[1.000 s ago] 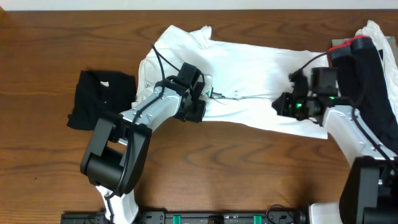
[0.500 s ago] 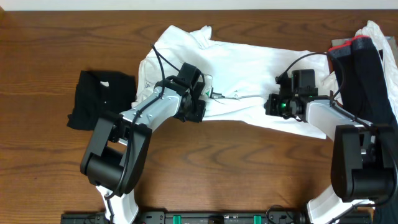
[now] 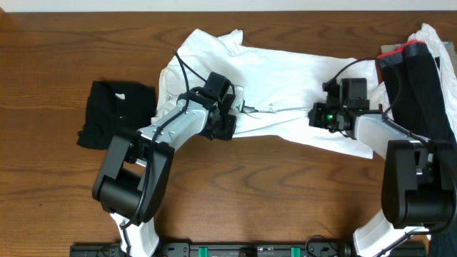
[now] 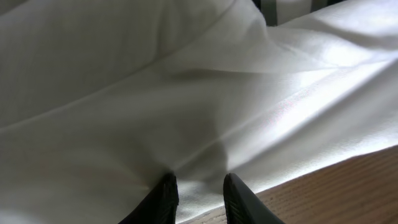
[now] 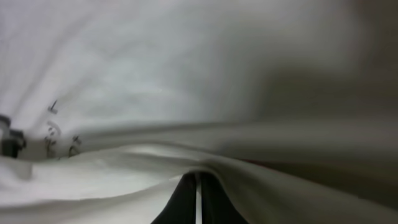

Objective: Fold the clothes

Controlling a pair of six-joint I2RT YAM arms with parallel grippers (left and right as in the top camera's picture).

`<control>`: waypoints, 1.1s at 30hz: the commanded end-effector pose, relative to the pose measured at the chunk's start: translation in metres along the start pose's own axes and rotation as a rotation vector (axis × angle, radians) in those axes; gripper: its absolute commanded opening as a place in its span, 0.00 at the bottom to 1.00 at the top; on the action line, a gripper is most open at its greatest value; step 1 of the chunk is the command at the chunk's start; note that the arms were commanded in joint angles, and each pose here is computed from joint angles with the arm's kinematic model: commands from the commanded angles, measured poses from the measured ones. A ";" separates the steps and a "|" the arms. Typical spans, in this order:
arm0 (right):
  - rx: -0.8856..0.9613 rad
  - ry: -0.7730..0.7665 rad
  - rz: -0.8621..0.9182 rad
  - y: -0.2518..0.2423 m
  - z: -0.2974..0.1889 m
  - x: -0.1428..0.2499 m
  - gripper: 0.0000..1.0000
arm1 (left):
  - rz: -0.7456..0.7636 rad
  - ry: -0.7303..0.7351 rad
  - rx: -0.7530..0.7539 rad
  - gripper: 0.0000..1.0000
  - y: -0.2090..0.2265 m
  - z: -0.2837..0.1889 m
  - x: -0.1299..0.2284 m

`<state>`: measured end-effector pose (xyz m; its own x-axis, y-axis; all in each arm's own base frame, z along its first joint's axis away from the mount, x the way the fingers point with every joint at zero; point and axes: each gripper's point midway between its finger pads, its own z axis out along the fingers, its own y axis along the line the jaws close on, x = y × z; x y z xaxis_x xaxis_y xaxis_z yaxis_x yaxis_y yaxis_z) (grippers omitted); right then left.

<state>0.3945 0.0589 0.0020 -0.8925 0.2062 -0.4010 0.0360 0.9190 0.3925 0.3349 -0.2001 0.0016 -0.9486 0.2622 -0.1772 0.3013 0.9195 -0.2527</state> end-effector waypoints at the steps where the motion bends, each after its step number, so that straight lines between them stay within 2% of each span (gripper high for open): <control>1: -0.019 -0.047 0.029 -0.010 -0.003 -0.015 0.04 | -0.001 0.008 -0.061 0.28 0.013 0.003 0.002; 8: -0.053 -0.142 0.018 -0.012 -0.009 -0.040 0.03 | -0.001 0.008 -0.061 0.28 0.013 0.003 0.002; 12: -0.076 -0.119 0.032 -0.011 -0.012 -0.038 0.05 | 0.000 0.009 -0.061 0.28 0.013 0.003 0.002; 16: -0.204 -0.089 0.029 0.010 -0.035 -0.037 0.11 | 0.012 0.016 -0.063 0.28 0.013 0.003 0.004; 18: -0.229 -0.071 0.043 0.016 -0.049 -0.032 0.09 | 0.013 0.014 -0.069 0.29 0.014 0.002 0.003; 22: -0.148 0.011 0.096 0.009 -0.066 -0.009 0.06 | 0.013 0.015 -0.069 0.28 0.014 0.002 0.003; 26: -0.016 0.124 0.120 -0.006 -0.058 0.023 0.01 | 0.014 0.010 -0.068 0.29 0.014 0.002 0.002; 33: 0.013 0.152 0.118 -0.016 -0.030 0.034 0.01 | 0.014 0.007 -0.068 0.28 0.014 0.003 0.002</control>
<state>0.3538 0.0438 0.0243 -0.9326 0.2644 -0.2455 0.1321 0.8834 0.4496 0.3354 -0.1983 0.0013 -0.9471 0.2667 -0.1783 0.3049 0.9213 -0.2414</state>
